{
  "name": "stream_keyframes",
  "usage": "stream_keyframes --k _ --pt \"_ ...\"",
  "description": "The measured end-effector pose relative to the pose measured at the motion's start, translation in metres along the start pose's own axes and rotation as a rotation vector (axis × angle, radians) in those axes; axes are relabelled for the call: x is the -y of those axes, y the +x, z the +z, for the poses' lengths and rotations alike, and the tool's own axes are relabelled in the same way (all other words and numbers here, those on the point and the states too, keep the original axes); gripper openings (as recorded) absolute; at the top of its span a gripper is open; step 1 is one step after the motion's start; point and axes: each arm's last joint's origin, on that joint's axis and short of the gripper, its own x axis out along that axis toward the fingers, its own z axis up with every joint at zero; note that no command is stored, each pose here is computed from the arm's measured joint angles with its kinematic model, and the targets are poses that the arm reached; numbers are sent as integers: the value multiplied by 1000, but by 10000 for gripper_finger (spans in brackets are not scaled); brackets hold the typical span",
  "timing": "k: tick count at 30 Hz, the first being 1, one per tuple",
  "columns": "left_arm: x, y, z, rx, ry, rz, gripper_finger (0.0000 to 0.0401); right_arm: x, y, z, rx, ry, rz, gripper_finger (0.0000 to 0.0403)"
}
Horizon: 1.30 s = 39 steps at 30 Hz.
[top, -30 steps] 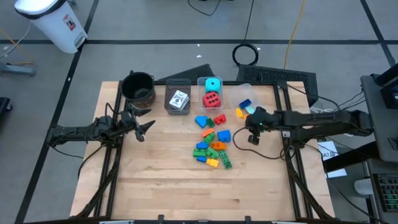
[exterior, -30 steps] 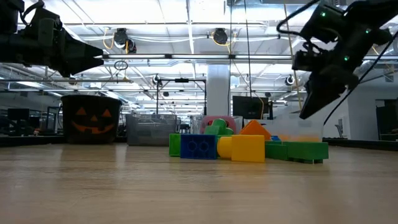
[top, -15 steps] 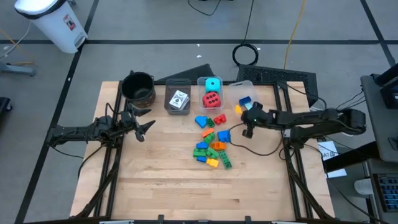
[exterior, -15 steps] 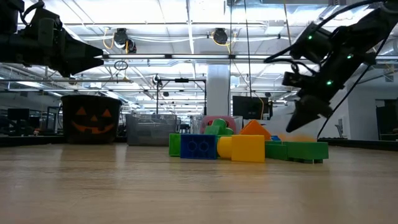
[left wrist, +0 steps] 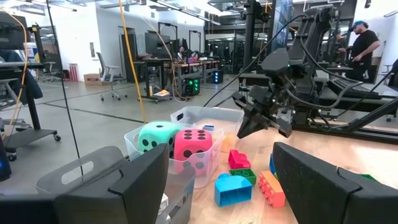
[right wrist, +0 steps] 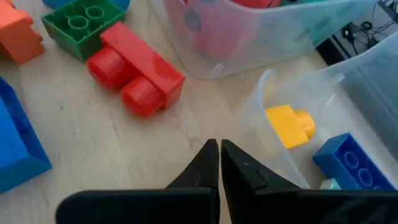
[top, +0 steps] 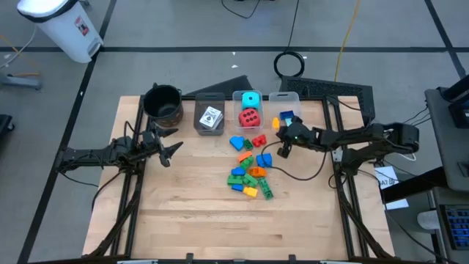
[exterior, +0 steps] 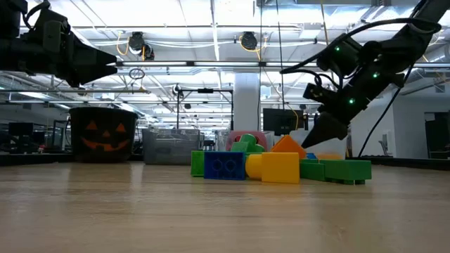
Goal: Pick & Place Toys
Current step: Put the red two stud game piece into the right transparent bin
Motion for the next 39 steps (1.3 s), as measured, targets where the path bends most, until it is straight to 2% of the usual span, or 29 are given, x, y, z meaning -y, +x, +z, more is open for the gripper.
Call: stream_keyframes --k 3,10,12,14,22,28,33,39 --pt "0 0 0 0 0 0 292 1 -4 4 31 24 18 1" --pt "0 0 0 0 0 0 292 -7 -18 15 138 148 291 1" --pt "0 0 0 0 0 0 292 -15 -21 19 163 151 377 0" --pt "0 0 0 0 0 0 292 -26 -25 25 173 114 416 0" --pt "0 0 0 0 0 0 292 -72 -40 62 170 -169 212 0" --pt "0 0 0 -4 1 1 292 -86 -12 55 101 -345 140 0" --pt "0 0 -1 -5 2 2 292 -78 16 51 77 -389 -32 0" --pt "0 0 0 0 0 -2 292 -63 37 45 47 -352 -25 0"
